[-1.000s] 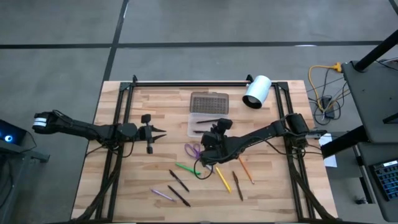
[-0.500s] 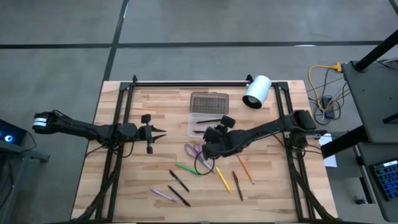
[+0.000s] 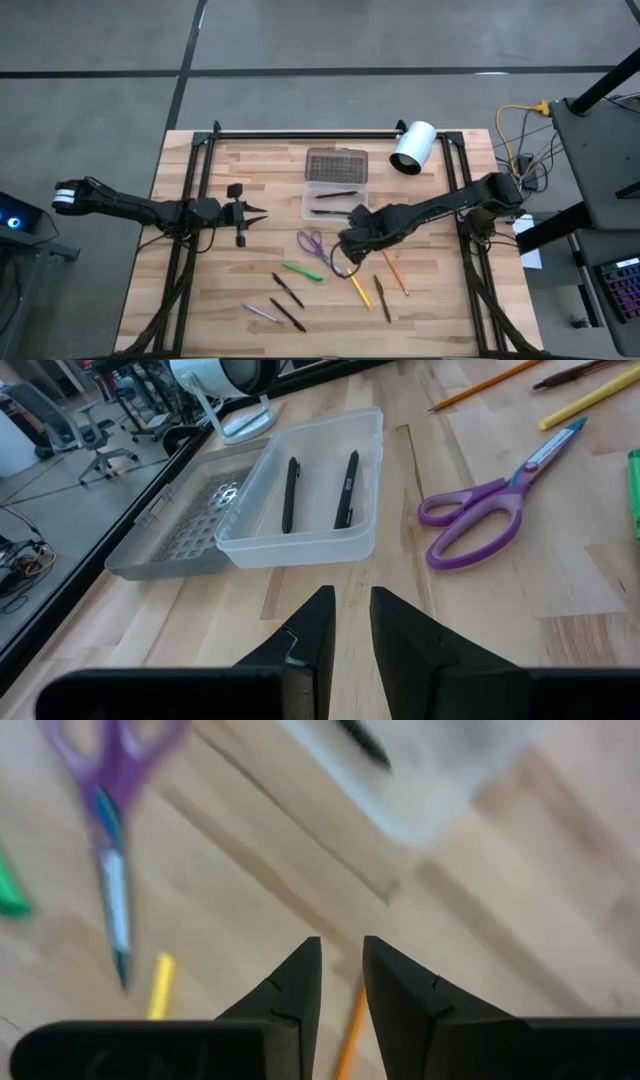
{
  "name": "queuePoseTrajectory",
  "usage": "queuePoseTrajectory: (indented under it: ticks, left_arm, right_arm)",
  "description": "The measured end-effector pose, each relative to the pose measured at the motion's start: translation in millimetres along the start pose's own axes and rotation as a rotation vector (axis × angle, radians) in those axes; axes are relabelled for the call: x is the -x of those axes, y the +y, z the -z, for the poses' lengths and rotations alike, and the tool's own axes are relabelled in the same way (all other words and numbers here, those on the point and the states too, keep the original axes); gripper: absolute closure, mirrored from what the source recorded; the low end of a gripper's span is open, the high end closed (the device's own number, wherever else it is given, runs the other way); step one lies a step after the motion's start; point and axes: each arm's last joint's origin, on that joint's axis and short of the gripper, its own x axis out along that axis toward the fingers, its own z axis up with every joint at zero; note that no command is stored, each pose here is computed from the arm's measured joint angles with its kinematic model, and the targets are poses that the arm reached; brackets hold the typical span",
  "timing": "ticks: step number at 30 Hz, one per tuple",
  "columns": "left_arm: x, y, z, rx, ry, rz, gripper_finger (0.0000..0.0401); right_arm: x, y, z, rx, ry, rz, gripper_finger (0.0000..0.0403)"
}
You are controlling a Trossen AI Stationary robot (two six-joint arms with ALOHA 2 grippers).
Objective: Pick & place school supplies into a supply box
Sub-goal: Put the orange pencil into the transparent bin
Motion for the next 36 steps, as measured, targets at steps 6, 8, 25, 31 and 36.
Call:
queuePoseTrajectory:
  ticks: [6,8,25,31,36]
  left_arm:
    - [0,0,0,0.0,0.0,0.0,0.0349]
    - [0,0,0,0.0,0.0,0.0,0.0349]
    - [0,0,0,0.0,0.0,0.0,0.0349]
    - [0,0,0,0.0,0.0,0.0,0.0349]
    - [0,0,0,0.0,0.0,0.0,0.0349]
  right_arm:
    - [-13,-5,18,-0.02,0.136,0.029,0.0327]
    - [-18,-6,21,-0.028,0.161,0.039,0.0324]
    - [-26,-2,47,-0.02,0.146,0.035,0.0334]
    - [-34,-8,64,-0.006,0.15,0.076,0.033]
    - [-31,-17,66,-0.016,0.093,0.013,0.0322]
